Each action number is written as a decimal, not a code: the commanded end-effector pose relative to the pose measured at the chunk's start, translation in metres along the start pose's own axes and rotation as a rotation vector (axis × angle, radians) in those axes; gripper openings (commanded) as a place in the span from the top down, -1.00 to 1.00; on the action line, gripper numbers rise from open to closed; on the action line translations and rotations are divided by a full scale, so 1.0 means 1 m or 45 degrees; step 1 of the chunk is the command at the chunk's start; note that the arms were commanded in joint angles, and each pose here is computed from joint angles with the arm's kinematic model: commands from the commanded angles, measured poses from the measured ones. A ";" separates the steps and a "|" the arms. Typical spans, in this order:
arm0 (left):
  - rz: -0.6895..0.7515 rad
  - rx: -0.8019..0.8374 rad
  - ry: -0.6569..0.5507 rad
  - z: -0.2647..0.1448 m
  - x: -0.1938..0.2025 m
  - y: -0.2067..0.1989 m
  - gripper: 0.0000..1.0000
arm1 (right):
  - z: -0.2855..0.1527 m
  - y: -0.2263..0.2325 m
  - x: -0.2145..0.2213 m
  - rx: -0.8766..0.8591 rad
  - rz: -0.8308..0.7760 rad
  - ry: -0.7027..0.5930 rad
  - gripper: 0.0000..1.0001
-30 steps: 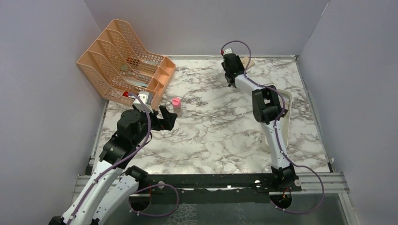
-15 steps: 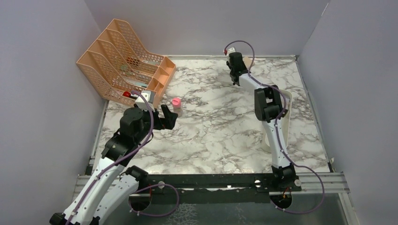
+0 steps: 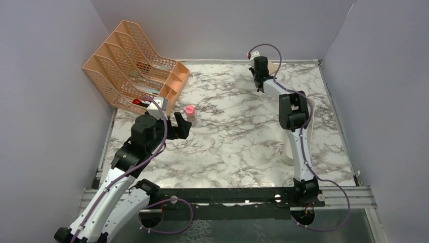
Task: Put the credit cards into the card holder
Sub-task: Move the card holder to the center of the board.
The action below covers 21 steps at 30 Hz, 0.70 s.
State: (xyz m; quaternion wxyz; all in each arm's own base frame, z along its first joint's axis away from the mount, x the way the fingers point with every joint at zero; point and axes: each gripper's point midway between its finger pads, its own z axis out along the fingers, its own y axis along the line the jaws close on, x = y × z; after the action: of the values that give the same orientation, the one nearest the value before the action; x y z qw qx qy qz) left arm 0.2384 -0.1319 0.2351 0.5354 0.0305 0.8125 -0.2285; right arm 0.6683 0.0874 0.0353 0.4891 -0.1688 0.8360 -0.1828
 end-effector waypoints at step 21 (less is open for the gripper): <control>-0.003 -0.092 0.009 0.000 0.001 0.014 -0.97 | -0.266 0.127 0.091 -0.872 0.567 0.400 0.98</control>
State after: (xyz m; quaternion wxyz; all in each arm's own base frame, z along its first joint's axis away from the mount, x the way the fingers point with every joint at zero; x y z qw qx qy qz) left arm 0.2408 -0.1231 0.2233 0.5239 0.0171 0.8271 -0.2026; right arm 0.4421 0.1659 0.0394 0.3697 -0.1242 0.9103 0.1388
